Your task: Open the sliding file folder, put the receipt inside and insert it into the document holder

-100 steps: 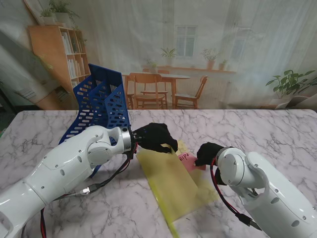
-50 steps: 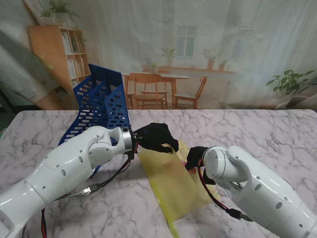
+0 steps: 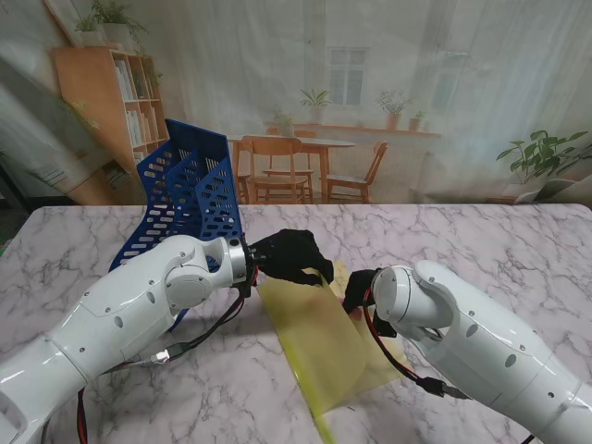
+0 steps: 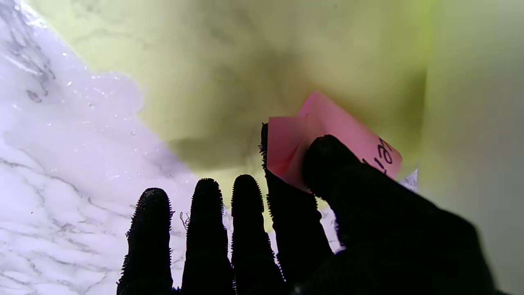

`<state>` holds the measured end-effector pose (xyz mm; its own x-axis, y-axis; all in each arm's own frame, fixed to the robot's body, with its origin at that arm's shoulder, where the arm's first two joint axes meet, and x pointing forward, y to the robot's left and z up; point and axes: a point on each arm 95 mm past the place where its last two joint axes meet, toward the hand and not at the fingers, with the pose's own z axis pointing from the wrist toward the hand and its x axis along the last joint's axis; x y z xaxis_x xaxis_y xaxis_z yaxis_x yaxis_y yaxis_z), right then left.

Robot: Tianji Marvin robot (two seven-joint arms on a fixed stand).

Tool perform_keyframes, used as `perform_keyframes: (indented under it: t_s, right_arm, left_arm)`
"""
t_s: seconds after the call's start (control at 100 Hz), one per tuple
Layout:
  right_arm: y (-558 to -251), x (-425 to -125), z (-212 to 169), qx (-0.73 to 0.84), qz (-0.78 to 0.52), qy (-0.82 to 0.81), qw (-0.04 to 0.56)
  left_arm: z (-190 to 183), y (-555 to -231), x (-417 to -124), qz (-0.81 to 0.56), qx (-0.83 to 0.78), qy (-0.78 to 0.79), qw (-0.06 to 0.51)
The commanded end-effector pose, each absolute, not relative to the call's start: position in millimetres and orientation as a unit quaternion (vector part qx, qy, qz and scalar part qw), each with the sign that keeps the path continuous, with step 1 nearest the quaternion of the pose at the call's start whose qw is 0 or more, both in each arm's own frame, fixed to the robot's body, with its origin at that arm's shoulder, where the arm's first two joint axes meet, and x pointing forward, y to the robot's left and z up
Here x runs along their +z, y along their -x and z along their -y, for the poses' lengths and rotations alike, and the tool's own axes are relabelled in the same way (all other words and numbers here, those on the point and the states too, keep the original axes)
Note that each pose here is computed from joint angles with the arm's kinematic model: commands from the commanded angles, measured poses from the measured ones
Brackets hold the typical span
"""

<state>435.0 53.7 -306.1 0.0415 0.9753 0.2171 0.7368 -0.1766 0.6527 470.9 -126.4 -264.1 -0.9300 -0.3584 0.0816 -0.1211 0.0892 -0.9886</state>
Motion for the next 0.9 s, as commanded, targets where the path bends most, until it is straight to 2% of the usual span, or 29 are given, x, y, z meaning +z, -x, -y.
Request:
perform_keyframes:
  t_s: [0.0, 0.19, 0.45, 0.71, 0.89]
  right_arm:
    - [-435.5, -311.4, -55.8, 0.315, -0.613, -0.701, 0.186]
    - [-438.2, -315.9, -61.1, 0.324, -0.601, -0.706, 0.186]
    - [-434.0, -293.4, -46.4, 0.372, -0.582, -0.696, 0.197]
    - [-430.3, -271.7, -26.7, 0.395, -0.553, -0.710, 0.184]
    - [-429.5, -271.5, -20.8, 0.374, -0.555, -0.724, 0.165]
  left_arm:
    - [128.7, -471.1, -264.7, -0.735, -0.652, 0.163, 0.089]
    - [128.3, -471.0, -265.0, -0.737, -0.650, 0.164, 0.089]
    - [126.9, -470.7, -264.0, -0.735, -0.652, 0.164, 0.091]
    - [124.6, -471.4, -264.1, -0.736, -0.650, 0.164, 0.093]
    - [125.6, -471.8, -263.9, -0.736, -0.651, 0.163, 0.093]
